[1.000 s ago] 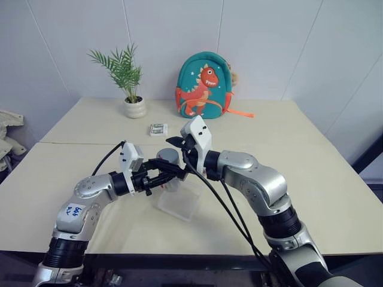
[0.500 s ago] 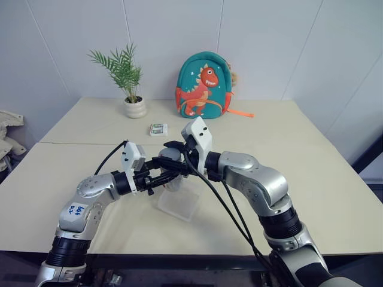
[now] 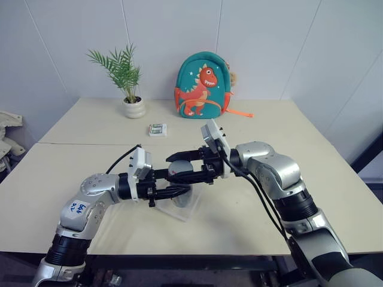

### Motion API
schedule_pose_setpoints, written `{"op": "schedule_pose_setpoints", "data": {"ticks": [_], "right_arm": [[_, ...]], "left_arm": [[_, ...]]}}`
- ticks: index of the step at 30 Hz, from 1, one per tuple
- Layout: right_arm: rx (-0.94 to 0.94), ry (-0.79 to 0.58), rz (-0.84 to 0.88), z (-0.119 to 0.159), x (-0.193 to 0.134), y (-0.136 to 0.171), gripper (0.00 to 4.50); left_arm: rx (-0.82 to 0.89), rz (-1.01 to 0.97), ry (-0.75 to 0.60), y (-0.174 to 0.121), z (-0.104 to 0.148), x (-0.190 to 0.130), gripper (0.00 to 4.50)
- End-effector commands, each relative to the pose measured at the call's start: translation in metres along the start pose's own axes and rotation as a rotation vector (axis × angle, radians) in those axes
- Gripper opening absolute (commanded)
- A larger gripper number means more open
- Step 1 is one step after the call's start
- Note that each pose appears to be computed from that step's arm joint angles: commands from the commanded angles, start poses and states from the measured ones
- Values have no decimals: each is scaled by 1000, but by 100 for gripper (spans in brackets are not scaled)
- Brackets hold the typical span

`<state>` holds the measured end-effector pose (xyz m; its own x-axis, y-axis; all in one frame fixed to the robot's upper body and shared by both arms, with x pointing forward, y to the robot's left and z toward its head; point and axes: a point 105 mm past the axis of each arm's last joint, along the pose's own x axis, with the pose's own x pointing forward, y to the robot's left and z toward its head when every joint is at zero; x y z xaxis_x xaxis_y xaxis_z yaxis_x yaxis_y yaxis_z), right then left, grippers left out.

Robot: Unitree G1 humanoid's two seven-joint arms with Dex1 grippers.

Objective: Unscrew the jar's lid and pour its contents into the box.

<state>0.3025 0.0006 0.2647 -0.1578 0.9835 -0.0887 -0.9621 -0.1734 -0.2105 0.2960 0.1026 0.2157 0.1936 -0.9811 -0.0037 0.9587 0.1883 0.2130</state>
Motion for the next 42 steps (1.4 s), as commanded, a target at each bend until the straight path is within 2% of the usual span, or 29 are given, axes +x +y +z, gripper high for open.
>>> {"op": "schedule_pose_setpoints", "data": {"ticks": [1, 9, 11, 15, 23, 27, 33, 42], "right_arm": [[-93, -4, 34, 11, -8, 0, 257], [-88, -5, 8, 6, -14, -3, 257], [-74, 4, -18, 4, -15, -6, 329], [-72, -15, -26, 6, -17, -3, 446], [-79, -114, -69, 27, -22, -2, 446], [-49, -158, -56, 36, -11, 6, 446], [-28, -120, -65, 28, 7, 9, 446], [-41, -65, -155, 17, 12, -12, 446]], "left_arm": [[4, -5, -17, -2, 8, -8, 206], [9, 28, -34, -3, 9, -12, 206], [7, 29, -38, -3, 9, -12, 206], [6, 28, -45, -4, 10, -12, 206], [9, 53, -52, -3, 10, -15, 206], [23, 87, -62, 2, 9, -15, 206], [10, 127, -138, 8, 13, -11, 206], [14, 112, -152, 5, 13, -2, 206]]}}
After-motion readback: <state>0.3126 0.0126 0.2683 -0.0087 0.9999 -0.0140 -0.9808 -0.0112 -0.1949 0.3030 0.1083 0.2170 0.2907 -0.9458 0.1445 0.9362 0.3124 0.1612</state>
